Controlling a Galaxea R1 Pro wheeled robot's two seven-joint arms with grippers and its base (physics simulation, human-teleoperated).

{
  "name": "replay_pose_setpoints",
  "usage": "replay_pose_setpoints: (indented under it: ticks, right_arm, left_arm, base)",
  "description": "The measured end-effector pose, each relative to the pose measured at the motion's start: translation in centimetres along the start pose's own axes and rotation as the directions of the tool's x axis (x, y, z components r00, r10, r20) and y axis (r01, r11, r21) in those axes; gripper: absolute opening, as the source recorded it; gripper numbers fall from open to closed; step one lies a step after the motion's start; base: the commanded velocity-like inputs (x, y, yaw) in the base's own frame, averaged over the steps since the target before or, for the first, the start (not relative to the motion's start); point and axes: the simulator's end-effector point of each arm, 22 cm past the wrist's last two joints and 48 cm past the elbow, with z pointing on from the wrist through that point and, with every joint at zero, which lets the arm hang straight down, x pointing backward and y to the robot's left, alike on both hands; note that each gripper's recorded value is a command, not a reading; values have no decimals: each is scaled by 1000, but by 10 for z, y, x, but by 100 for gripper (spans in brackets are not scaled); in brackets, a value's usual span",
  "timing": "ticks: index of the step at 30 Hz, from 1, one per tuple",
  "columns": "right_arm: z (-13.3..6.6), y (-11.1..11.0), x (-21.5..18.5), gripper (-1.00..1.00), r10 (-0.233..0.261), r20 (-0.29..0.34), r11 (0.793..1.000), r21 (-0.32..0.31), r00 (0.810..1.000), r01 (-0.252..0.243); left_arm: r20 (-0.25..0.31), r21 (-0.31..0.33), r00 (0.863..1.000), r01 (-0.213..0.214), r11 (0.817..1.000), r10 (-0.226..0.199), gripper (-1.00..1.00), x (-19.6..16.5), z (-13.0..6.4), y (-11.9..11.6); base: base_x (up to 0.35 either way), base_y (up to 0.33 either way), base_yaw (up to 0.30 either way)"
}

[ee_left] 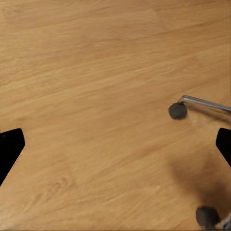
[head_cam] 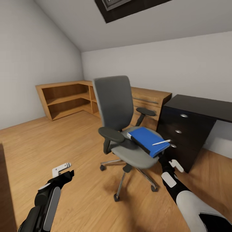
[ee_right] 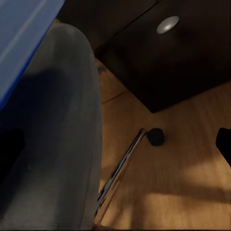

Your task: In the bedroom, organize the workspace by keeping the computer under the desk, ensuring the monitor is on the desk, placing the keyboard on the desk next to the monitor, placing the mouse on the desk next to the keyboard, moving the folder from the swivel chair onto the desk next to the mouse, stacking the notebook on top of the folder with the pen on top of the notebook, and positioning the swivel chair next to the desk.

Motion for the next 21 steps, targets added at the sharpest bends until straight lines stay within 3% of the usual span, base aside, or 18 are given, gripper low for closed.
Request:
replay_pose_setpoints:
  ticks: [10,14,21]
  right_arm:
    - [1,6,-1,100,-10,-5,1000,-16,1000,10]
    - [1,14,6,100,-11,-53,999,-35,999,9]
    - [1,9,4,100,-44,-45,998,-45,998,42]
  left_arm:
    - [0,0,1000,0,1000,0,100,0,0,0]
    - [0,0,1000,-1,1000,1,100,0,0,0]
    - [-11,-15,1000,8,1000,-8,100,12,-4,7]
  base:
    - [0,0,275]
    - [0,0,57]
    - [0,0,0]
